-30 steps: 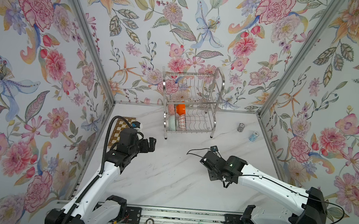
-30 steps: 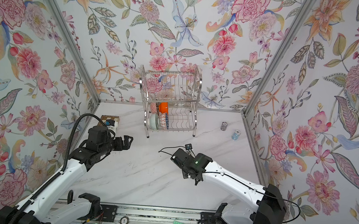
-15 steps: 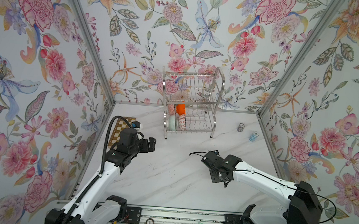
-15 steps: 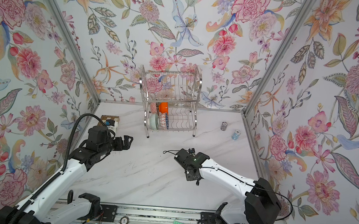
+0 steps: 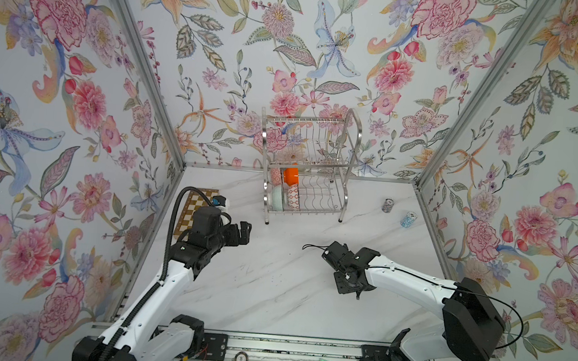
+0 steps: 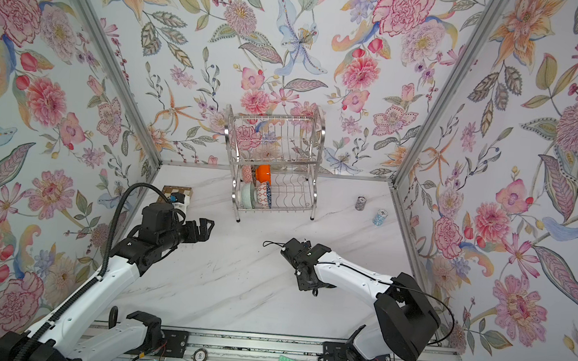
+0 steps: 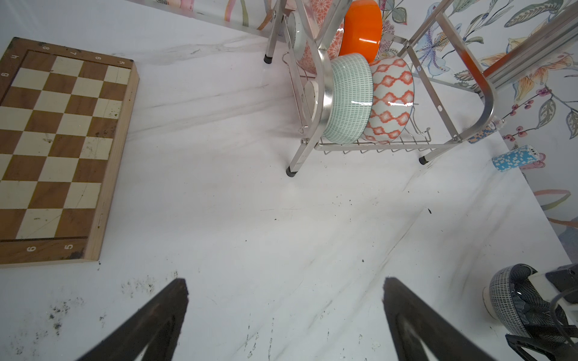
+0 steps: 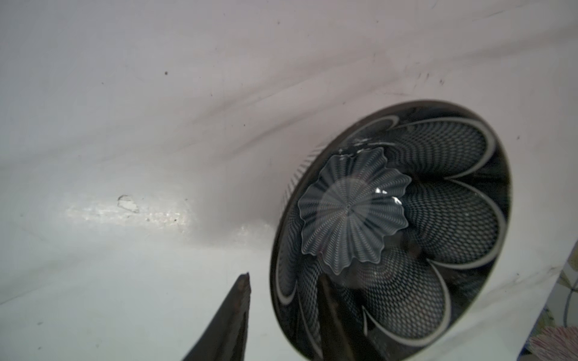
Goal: Load bowls into a dish rack
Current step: Pick up the bowl from the middle-right of the table.
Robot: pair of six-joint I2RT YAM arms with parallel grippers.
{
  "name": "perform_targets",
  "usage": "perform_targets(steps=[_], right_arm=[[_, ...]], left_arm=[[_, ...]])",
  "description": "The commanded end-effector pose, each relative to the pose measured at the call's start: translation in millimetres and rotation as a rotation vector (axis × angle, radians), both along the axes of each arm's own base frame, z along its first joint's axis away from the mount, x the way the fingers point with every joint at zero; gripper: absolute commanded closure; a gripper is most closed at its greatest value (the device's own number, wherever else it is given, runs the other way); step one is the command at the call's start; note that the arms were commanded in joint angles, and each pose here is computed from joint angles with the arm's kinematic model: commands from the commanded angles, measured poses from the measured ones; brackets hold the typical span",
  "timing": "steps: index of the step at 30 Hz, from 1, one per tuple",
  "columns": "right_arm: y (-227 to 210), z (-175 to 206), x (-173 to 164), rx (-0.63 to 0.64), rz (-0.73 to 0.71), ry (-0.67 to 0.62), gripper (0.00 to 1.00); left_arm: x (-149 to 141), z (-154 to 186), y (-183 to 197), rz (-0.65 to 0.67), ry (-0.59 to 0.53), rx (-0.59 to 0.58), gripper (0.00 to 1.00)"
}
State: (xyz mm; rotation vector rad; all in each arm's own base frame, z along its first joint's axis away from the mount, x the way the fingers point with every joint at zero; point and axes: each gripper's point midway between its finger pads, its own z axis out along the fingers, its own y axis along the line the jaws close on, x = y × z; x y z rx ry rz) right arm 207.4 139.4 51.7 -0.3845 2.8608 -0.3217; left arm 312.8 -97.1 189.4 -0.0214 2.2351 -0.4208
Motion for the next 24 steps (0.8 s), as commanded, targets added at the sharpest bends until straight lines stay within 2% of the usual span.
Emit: perform_targets(steps=[1, 13, 19, 22, 24], right_arm=[[-2, -7, 0, -0.007, 0.001, 0.015, 0.65], [1, -17, 3, -0.026, 0.01, 0.044, 0.79], [1, -12, 8, -0.033, 0.016, 0.03, 0.89], [0, -9, 10, -0.034, 0.013, 0.023, 0.99], [0, -6, 12, -0.027, 0.01, 0.016, 1.0]], left_arm=[[-2, -1, 0, -0.01, -0.002, 0.025, 0.01], [-3, -1, 0, -0.01, -0.002, 0.025, 0.01], [-2, -1, 0, -0.01, -0.001, 0.025, 0.01], [-2, -1, 0, -0.01, -0.001, 0.027, 0.01], [-3, -1, 0, -0.01, 0.0, 0.027, 0.01]])
